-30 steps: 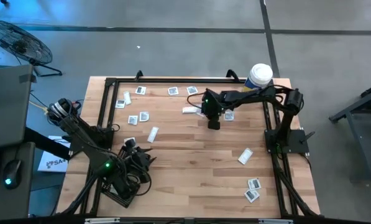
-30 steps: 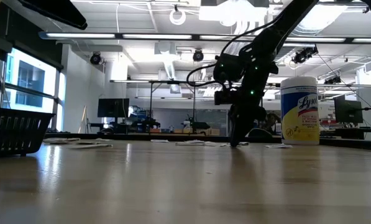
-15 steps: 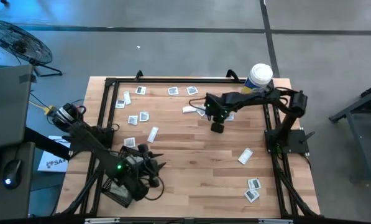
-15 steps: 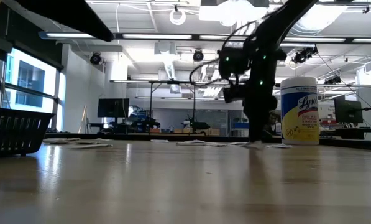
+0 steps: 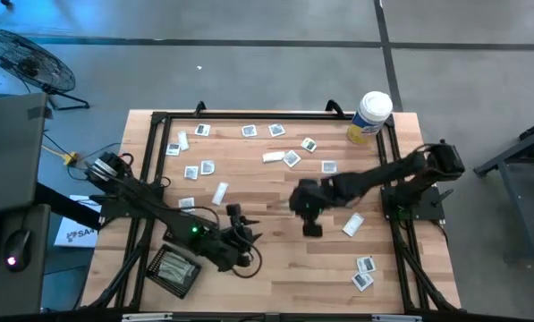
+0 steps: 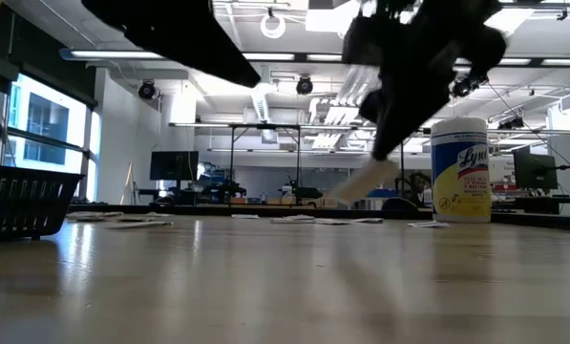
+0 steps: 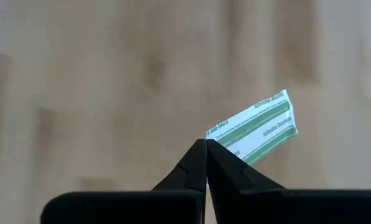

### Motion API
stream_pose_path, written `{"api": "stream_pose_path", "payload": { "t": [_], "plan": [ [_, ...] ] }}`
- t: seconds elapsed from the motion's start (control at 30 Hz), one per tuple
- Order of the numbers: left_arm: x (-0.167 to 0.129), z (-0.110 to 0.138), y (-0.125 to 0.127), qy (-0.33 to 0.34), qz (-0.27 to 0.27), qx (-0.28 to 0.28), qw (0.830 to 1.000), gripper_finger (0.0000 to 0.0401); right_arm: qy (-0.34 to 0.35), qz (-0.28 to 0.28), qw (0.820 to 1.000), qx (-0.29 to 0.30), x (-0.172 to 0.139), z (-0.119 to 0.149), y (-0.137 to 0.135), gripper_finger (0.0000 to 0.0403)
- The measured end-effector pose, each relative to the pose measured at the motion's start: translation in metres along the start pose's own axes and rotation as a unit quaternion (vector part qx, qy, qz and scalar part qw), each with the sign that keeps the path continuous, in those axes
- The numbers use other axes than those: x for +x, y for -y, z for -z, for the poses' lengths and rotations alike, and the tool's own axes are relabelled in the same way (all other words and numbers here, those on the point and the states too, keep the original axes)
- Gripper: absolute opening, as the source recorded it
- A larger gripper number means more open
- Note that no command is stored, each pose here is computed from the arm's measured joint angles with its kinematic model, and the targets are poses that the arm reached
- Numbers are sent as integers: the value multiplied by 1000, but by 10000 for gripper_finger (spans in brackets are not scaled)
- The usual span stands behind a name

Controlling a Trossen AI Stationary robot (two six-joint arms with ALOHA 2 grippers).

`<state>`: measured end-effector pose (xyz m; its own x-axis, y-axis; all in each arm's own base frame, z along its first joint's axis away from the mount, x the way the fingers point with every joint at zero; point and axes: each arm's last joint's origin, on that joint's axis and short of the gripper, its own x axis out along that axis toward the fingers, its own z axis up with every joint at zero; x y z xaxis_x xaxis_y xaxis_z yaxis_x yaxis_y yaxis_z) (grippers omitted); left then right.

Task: Pick & Place First Aid Supplies
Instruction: Put the bandage into the bottom black bin

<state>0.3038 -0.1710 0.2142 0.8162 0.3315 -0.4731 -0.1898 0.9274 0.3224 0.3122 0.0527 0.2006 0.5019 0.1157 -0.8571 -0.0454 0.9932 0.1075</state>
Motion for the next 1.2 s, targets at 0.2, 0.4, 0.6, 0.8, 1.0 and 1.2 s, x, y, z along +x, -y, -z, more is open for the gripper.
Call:
{"api": "stream_pose_path", "payload": {
  "t": [0.2, 0.4, 0.6, 0.8, 1.0, 1.2],
  "plan": [
    [24, 3, 15, 29, 18, 27, 999, 175, 95, -62, 992, -52, -3, -9, -52, 1],
    [38, 3, 21, 49, 74, 59, 994, 175, 156, -102, 979, -81, -8, -14, -79, 0],
    [45, 2, 21, 61, 103, 57, 991, 172, 187, -113, 971, -93, -11, -18, -85, 0],
    [43, -1, 24, 72, 117, 51, 989, 100, 183, -110, 973, -92, -11, -17, -84, 0],
    [43, -1, 24, 72, 127, 51, 988, 7, 178, -108, 974, -93, -10, -16, -84, 0],
    [40, -3, 21, 71, 128, 58, 988, 3, 188, -96, 972, -107, -11, -17, -84, 11]
  ]
}}
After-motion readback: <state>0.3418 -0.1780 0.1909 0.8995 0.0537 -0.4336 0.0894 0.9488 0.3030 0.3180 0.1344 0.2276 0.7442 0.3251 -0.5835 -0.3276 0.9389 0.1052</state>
